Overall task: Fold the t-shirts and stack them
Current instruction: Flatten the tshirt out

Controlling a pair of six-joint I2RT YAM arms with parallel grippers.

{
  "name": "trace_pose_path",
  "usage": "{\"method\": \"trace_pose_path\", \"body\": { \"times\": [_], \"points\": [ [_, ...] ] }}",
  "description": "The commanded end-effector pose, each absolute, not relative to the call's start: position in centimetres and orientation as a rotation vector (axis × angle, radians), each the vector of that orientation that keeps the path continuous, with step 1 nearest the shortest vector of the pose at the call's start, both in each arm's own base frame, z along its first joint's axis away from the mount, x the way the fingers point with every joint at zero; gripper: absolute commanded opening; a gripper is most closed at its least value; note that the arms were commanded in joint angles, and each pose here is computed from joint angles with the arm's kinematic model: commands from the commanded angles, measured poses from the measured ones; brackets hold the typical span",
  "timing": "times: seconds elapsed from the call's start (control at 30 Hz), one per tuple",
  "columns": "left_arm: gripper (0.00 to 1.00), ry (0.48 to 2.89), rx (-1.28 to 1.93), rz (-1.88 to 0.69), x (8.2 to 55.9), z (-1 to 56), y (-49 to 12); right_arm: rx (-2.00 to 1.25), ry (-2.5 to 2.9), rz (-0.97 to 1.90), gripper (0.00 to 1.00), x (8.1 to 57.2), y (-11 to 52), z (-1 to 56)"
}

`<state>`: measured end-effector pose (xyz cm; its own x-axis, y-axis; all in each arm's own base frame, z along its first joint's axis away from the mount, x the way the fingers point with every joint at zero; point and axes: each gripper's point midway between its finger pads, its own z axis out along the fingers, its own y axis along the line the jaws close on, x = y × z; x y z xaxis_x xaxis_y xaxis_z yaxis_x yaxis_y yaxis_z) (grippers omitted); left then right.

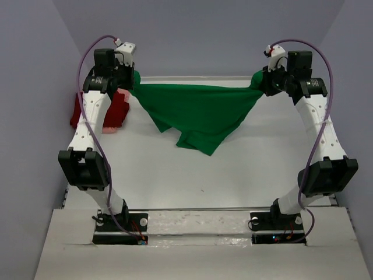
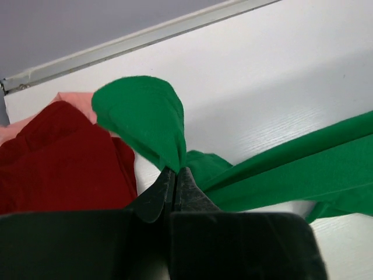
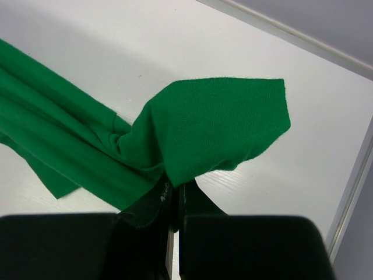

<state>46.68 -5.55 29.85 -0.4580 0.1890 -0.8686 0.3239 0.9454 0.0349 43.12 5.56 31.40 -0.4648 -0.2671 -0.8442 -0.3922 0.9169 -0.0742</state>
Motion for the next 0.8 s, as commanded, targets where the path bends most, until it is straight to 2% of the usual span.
{"method": "trace_pose_path", "body": {
  "times": [0.0,0.1,0.17,0.3,0.43,0.47,0.5,0.53,0.57,0.63,0.67,0.77],
  "points": [
    [0.00,1.919,0.377,-0.182,46.8,36.9,-5.7,-0.447,1.950,0.111,0.00,44.1,4.7,36.0],
    [0.00,1.875,0.435,-0.213,44.9,38.6,-6.5,-0.465,1.943,0.144,0.00,42.9,5.2,36.6],
    [0.00,1.904,0.474,-0.252,43.3,36.3,-7.0,-0.484,1.946,0.164,0.00,41.6,5.5,36.6],
    [0.00,1.867,0.583,-0.284,36.5,35.1,-7.8,-0.545,1.955,0.215,0.00,36.9,6.3,36.9],
    [0.00,2.007,0.821,-0.389,29.5,27.7,-8.9,-0.683,2.144,0.372,0.00,30.5,7.6,32.2],
    [0.17,2.088,0.855,-0.447,27.2,25.5,-9.0,-0.707,2.174,0.387,0.09,29.4,7.7,31.2],
    [0.49,2.119,0.907,-0.466,25.7,24.1,-9.0,-0.721,2.205,0.404,0.20,28.3,7.7,30.2],
    [0.57,2.157,0.948,-0.489,23.9,22.0,-8.9,-0.744,2.206,0.409,0.32,26.7,7.7,29.9],
    [0.77,2.161,1.002,-0.480,22.2,21.2,-8.6,-0.756,2.262,0.442,0.65,25.2,7.7,27.8],
    [0.99,2.191,1.042,-0.459,20.6,19.4,-8.0,-0.765,2.275,0.417,0.97,23.4,7.3,26.8],
    [0.99,2.185,1.051,-0.418,20.2,19.3,-7.6,-0.760,2.311,0.417,1.00,22.7,7.1,25.7],
    [0.99,2.162,1.094,-0.407,19.9,19.9,-7.6,-0.759,2.349,0.383,1.00,22.3,6.5,25.1]
  ]
}}
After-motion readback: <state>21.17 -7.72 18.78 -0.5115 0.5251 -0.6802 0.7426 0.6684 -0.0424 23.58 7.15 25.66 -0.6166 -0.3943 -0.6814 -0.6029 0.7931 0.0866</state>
